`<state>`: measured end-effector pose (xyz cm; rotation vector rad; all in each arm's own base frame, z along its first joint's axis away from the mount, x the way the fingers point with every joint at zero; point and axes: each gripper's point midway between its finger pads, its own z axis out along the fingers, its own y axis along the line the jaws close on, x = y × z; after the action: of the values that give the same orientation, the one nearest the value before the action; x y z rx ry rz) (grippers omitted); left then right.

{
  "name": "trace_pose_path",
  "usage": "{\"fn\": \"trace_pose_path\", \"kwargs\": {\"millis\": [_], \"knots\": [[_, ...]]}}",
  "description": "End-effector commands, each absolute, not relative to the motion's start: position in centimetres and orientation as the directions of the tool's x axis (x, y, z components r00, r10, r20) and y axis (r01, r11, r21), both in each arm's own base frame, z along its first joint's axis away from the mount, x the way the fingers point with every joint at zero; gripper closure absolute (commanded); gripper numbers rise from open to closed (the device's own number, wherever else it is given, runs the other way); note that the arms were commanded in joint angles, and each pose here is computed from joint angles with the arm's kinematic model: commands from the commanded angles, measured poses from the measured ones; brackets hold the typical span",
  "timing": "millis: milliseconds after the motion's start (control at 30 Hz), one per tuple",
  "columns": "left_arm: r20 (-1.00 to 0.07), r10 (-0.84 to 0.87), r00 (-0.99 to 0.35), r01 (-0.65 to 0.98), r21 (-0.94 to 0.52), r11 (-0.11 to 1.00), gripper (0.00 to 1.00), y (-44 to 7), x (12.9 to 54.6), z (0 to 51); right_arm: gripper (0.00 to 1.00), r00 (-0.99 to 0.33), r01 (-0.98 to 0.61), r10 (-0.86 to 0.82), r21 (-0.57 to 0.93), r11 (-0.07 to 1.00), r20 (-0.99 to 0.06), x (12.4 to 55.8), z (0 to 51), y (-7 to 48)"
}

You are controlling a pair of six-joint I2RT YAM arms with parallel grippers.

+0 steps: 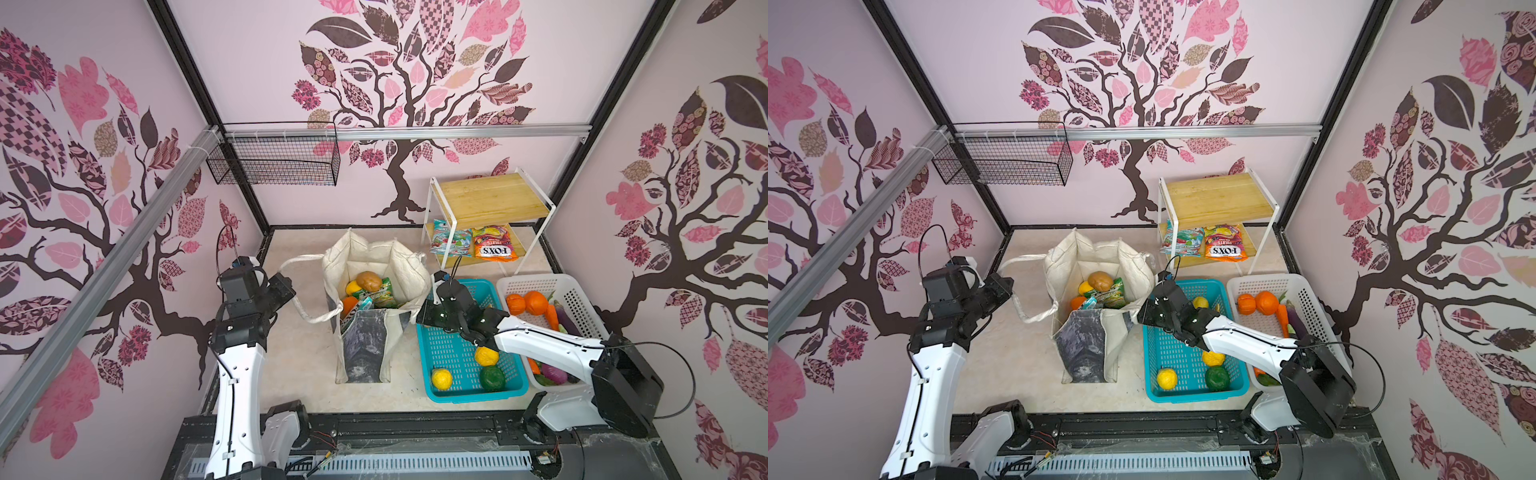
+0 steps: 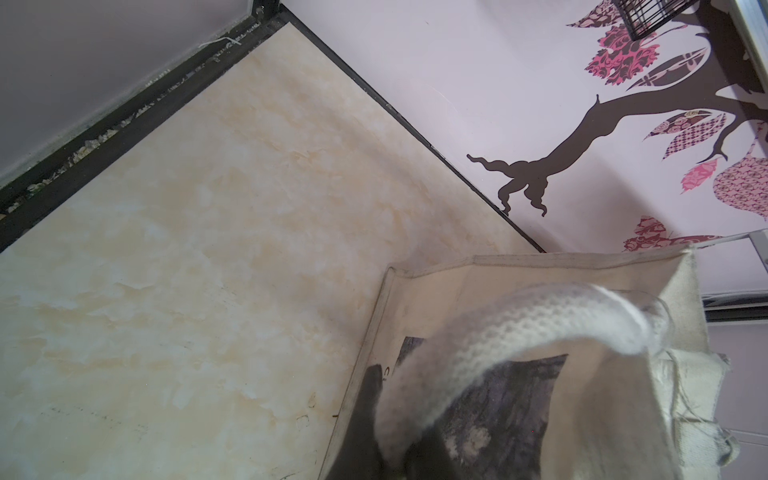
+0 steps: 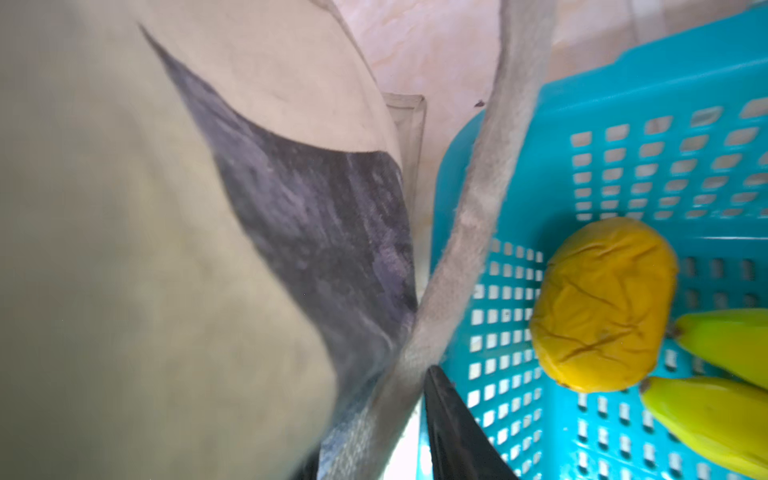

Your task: Place the food into the grocery bag and tie it

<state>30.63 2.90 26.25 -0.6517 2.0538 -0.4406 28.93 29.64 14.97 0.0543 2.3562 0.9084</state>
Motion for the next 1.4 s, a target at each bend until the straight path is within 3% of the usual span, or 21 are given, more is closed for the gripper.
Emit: {"fn": "trace_pose_path", "kwargs": {"millis": [0, 200, 433, 967, 1367], "knots": [[-0.673, -0.587, -0.449, -0.252, -0.535, 0.806, 1.00, 2.7, 30.5, 26.0, 0.57, -0.776, -0.150, 0.257, 0.564, 0.812, -0.576, 30.1, 15.2, 28.5], [-0.675, -0.588, -0.446, -0.252, -0.535, 0.806, 1.00, 2.7, 30.4, 26.1, 0.57, -0.745, -0.109, 0.314, 0.572, 0.813, -0.589, 31.5, 15.9, 25.2], [-0.674, -0.588, -0.448, -0.251, -0.536, 0.806, 1.00, 2.8, 30.5, 26.0, 0.58, -0.703, -0.163, 0.266, 0.513, 0.843, -0.659, 33.0, 16.4, 24.5], [-0.666, -0.594, -0.452, -0.244, -0.548, 0.800, 1.00, 2.7, 30.6, 25.9, 0.53, -0.800, -0.151, 0.291, 0.646, 0.748, -0.524, 32.5, 12.8, 28.0], [-0.652, -0.603, -0.460, -0.235, -0.565, 0.791, 1.00, 2.5, 30.7, 25.6, 0.66, -0.805, -0.114, 0.357, 0.714, 0.691, -0.474, 33.4, 12.1, 29.1]]}}
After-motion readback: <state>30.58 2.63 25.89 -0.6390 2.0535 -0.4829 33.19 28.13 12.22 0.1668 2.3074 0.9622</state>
